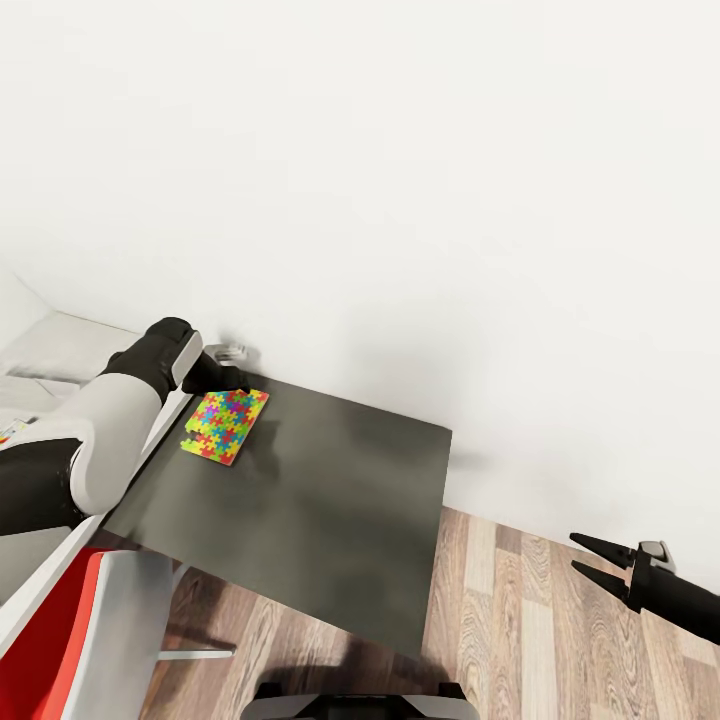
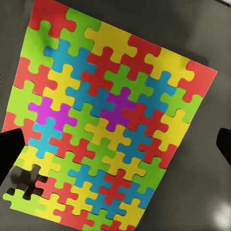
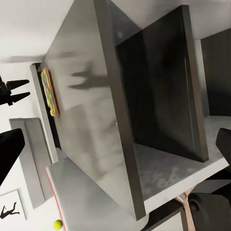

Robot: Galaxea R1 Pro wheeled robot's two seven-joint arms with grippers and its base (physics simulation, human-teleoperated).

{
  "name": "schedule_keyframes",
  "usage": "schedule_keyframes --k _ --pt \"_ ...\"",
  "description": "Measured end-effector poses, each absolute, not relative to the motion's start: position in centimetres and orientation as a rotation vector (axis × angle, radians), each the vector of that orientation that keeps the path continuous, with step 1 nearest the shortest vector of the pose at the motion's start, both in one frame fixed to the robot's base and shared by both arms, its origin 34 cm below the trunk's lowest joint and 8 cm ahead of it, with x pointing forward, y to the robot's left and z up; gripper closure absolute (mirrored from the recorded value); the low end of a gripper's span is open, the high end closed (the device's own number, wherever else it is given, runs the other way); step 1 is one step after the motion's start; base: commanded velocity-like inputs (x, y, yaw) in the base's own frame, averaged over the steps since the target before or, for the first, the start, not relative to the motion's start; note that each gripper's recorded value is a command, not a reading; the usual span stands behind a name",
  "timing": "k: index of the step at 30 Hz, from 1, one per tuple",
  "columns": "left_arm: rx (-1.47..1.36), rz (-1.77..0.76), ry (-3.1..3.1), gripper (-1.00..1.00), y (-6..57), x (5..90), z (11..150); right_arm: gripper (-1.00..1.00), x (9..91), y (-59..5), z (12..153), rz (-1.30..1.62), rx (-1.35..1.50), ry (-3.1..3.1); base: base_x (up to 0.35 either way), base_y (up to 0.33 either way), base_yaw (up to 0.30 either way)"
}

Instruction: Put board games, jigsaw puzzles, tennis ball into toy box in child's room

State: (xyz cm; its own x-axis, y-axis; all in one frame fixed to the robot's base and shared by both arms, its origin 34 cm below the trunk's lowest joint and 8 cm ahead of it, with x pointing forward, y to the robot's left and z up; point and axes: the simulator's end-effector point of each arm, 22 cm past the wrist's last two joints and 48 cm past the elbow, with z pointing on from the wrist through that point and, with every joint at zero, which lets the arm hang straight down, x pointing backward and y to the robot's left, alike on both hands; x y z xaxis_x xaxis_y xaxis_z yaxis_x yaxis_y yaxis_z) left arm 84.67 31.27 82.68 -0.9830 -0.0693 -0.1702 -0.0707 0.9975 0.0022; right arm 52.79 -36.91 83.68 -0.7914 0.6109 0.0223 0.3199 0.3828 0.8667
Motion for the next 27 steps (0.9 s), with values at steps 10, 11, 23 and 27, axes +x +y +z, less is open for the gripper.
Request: schedule_keyframes --k 10,11,23,27 --pt "-0.102 0.015 2.969 -1.0 31.27 84.66 82.66 -1.0 52.78 -36.97 83.65 1.367 0.819 2.345 0.0 0.0 0.031" --pt "-0.102 0.014 2.97 -1.0 31.27 84.65 82.64 -1.0 52.78 -36.97 83.64 1.367 0.819 2.345 0.0 0.0 0.145" --pt "-0.1 0.013 2.978 -1.0 31.16 84.48 82.41 -1.0 52.73 -37.02 83.54 1.366 0.823 2.346 0.0 0.0 0.074" --pt "-0.103 0.011 2.988 -1.0 31.12 84.25 82.33 -1.0 52.69 -36.99 83.51 1.367 0.823 2.347 0.0 0.0 0.006"
